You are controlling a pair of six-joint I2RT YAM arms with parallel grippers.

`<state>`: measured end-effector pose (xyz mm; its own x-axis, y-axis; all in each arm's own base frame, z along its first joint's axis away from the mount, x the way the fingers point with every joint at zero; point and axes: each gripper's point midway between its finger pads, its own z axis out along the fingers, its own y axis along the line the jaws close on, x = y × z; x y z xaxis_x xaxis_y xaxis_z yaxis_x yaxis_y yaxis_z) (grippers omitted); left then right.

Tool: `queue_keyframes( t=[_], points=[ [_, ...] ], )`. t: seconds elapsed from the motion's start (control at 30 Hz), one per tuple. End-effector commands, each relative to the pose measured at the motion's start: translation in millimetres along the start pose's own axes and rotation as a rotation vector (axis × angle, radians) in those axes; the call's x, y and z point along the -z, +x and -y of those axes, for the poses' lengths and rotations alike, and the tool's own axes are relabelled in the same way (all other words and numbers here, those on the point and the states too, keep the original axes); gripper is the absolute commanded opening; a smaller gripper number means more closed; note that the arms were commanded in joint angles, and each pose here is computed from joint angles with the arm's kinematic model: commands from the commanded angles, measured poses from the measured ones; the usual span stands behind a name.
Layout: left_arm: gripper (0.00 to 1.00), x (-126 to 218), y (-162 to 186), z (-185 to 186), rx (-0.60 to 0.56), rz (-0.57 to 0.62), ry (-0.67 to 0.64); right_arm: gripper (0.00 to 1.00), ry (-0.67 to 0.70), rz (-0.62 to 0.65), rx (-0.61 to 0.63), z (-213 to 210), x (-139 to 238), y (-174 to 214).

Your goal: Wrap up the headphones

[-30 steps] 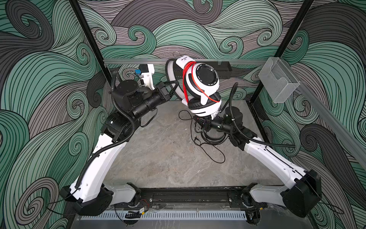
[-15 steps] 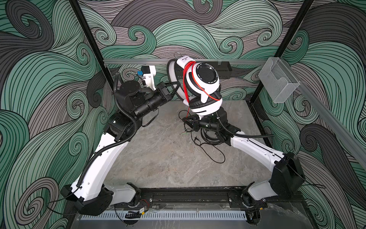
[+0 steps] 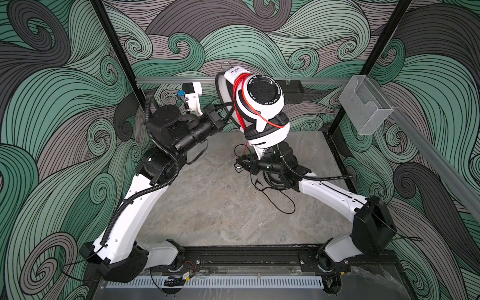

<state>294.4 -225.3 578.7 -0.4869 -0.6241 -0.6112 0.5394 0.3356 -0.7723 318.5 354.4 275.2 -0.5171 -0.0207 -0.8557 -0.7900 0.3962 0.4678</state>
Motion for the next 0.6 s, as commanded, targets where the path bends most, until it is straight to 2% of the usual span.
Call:
queue_keyframes(
  t=[0.0, 0.1, 0.3, 0.57],
  points=[
    [0.0, 15, -32, 27, 0.019, 0.135, 0.074, 0.09, -0.004, -0.017, 0.001, -2, 4, 9],
    [0.0, 19, -45, 12, 0.057, 0.226, 0.025, 0.0, 0.025, -0.04, 0.006, 1, 7, 15],
    [0.0, 18, -69, -12, 0.061, 0.365, -0.076, 0.0, 0.107, -0.108, 0.062, -4, 24, 26],
    [0.0, 10, -94, -66, 0.009, 0.504, -0.311, 0.0, 0.178, -0.304, 0.192, -37, 50, 75]
  ],
)
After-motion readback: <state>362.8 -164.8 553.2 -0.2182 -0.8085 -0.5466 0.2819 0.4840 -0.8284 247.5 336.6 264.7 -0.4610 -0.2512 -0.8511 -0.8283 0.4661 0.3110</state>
